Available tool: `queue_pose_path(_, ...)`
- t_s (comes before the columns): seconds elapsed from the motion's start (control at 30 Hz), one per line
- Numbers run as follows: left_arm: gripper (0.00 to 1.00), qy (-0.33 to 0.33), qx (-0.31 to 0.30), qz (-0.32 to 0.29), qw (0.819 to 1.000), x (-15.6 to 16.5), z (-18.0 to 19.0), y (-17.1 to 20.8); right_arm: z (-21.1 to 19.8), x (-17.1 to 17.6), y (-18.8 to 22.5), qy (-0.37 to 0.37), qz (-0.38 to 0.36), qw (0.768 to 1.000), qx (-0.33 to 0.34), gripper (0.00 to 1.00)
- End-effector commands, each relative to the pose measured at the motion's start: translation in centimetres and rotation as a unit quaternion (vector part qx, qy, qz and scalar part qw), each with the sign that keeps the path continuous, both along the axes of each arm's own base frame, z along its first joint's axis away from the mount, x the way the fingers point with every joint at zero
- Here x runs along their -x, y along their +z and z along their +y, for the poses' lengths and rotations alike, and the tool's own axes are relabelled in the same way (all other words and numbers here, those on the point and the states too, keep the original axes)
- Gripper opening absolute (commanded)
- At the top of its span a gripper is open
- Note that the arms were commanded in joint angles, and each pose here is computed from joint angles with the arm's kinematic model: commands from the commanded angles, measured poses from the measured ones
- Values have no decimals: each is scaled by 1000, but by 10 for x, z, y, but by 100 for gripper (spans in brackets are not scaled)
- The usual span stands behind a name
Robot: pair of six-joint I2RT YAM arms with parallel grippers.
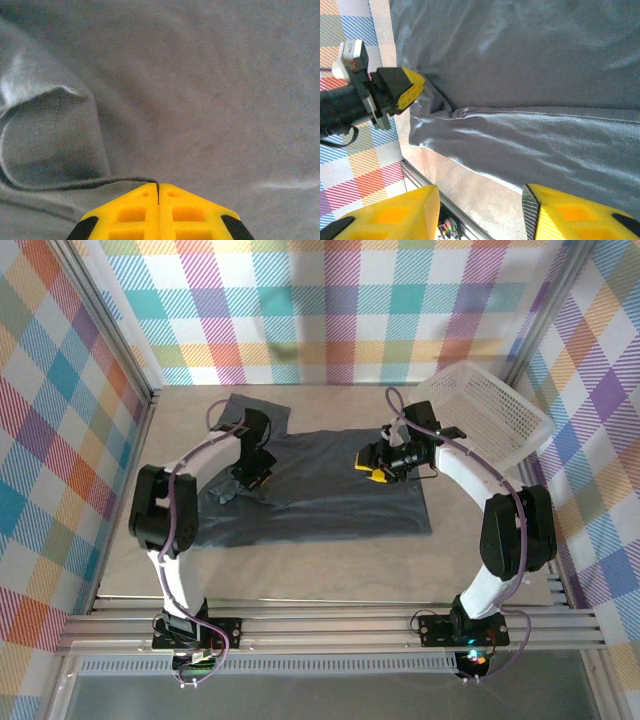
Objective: Fold and stack the t-shirts
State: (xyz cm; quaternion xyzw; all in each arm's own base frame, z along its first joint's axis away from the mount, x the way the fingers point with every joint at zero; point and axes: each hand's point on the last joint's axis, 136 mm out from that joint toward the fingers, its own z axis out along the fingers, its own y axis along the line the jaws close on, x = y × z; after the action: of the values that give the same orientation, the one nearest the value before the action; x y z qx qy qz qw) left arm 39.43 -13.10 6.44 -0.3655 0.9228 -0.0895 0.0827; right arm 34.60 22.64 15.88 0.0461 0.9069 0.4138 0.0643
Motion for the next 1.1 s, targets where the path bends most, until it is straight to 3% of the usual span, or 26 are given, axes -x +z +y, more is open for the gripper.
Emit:
queue_pose_path(0.0,0,-72,-56,29,995,4,2,-1,2,-2,5,2,1,1000,-2,48)
queue_pose_path(0.37,0,-167,-108,26,980,-22,-18,-6,2,0,-1,3,13,1000,0,47)
queue_pose_path(0.67,0,-214,-110,15,970,-32,-32,-12,4,-2,-3,4,18,1000,-4,47)
queue_pose_path(1.07,0,-296,-142,-7,945,-47,-47,-22,5,-1,-4,6,23,1000,-7,48)
